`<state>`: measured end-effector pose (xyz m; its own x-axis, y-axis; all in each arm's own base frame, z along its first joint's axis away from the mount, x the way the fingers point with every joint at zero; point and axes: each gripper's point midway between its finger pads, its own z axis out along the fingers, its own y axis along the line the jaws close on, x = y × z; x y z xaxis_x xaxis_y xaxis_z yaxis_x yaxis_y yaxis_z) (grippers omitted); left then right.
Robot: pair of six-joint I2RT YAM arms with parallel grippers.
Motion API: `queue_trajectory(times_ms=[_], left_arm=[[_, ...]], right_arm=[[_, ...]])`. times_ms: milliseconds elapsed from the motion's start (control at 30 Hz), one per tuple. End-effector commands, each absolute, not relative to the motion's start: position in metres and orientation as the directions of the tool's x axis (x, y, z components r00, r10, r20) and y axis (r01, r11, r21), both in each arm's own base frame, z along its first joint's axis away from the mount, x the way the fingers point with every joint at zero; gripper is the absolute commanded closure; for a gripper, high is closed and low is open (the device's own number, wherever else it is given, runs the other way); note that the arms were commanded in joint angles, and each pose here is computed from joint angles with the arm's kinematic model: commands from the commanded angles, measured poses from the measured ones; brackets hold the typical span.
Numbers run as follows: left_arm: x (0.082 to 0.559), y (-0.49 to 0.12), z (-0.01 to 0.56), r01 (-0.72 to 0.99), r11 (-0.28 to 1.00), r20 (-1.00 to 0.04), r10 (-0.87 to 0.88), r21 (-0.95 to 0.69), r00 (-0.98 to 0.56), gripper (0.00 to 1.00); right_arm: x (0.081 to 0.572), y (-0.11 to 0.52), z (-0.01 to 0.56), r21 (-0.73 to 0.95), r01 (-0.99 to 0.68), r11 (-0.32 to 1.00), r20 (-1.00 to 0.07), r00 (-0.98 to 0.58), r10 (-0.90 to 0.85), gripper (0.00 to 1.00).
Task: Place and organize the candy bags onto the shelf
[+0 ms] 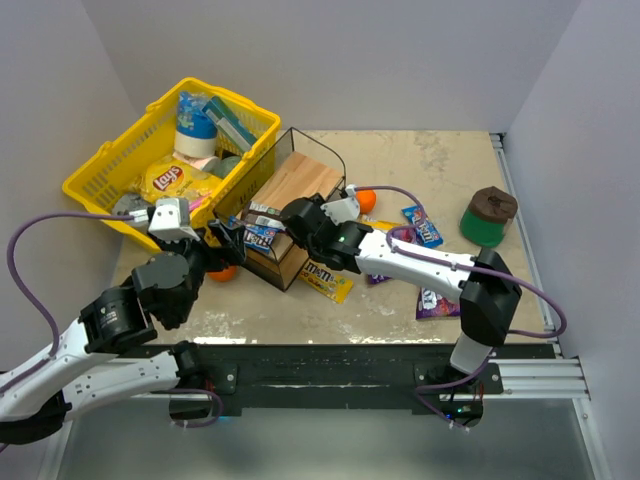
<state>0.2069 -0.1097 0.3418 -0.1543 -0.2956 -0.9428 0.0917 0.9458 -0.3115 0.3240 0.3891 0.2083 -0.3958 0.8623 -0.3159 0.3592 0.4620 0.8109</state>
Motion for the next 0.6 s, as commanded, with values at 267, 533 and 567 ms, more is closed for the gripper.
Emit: queue_trajectory(times_ms=[267,533,567], left_arm=[[0.203,-0.096,0.302,-0.099,0.941,-0.901,-0.340,-0.325,-0.270,0.37],[0.223,-0.097,0.260,-0.168,0.962,-0.899,-0.263,-0.215,-0.350,0.67],[0.227,-0.097,0.254,-0.169,0.964,-0.895,-0.255,-0.205,-0.366,0.70]], right_arm=[[0.312,0.348,0.260,0.844,0.256,0.472,-0.376,-0.345,0.860,0.53],[0.300,0.326,0.293,0.852,0.176,0.492,-0.417,-0.339,0.843,0.53],[0.299,0.324,0.298,0.855,0.166,0.491,-0.419,-0.338,0.843,0.53]])
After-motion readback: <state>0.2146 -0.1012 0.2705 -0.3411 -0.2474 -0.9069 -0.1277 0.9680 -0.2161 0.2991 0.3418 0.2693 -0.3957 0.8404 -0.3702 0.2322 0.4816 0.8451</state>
